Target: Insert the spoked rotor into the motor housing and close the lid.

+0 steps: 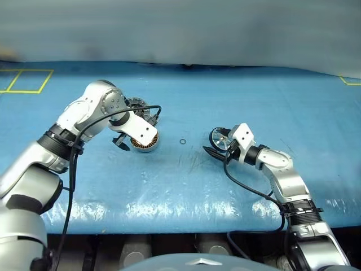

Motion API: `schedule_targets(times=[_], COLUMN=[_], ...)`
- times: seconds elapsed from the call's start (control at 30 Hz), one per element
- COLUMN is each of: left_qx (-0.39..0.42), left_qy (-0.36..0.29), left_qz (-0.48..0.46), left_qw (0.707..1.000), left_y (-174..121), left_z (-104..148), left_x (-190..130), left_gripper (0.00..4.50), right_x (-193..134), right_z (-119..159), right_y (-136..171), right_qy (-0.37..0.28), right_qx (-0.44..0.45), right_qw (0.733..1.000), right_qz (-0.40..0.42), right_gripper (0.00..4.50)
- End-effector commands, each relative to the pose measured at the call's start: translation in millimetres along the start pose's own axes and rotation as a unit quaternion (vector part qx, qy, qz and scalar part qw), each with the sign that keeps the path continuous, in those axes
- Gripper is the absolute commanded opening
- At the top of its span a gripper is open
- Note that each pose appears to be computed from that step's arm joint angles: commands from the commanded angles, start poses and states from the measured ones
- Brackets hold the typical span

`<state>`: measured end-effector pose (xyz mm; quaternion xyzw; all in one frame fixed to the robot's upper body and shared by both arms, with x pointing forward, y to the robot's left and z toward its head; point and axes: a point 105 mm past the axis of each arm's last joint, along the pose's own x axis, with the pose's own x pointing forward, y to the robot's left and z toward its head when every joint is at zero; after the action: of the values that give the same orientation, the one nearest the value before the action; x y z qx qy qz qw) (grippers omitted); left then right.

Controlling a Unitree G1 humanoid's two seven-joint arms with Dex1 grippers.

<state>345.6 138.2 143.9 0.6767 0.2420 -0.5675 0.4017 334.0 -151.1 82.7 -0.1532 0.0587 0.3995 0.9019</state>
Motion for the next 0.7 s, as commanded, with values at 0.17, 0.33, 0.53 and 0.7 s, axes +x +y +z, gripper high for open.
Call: schedule_targets(times=[0.17, 0.33, 0.53, 0.7], left_qx=[0.053, 0.060, 0.063, 0.064], left_qy=[0.059, 0.045, 0.050, 0.053], left_qz=[-0.058, -0.058, -0.054, -0.053], left_qw=[0.995, 0.995, 0.995, 0.995], left_y=[-5.6, -4.1, -2.0, 0.6], left_z=[-5.1, 2.7, 0.1, -1.0], left_x=[11.1, 21.7, 22.8, 23.5], left_gripper=[4.50, 4.50, 4.50, 4.50], right_x=[-5.4, -4.3, -7.8, -8.2], right_z=[17.4, 18.3, 17.6, 17.4], right_y=[-5.3, -0.3, 1.0, 1.6], right_qy=[-0.003, -0.002, 0.001, 0.000], right_qx=[-0.028, -0.027, -0.024, -0.022], right_qw=[1.000, 0.999, 1.000, 1.000], right_qz=[0.012, 0.018, 0.016, 0.012], right_gripper=[4.47, 4.47, 4.47, 4.47])
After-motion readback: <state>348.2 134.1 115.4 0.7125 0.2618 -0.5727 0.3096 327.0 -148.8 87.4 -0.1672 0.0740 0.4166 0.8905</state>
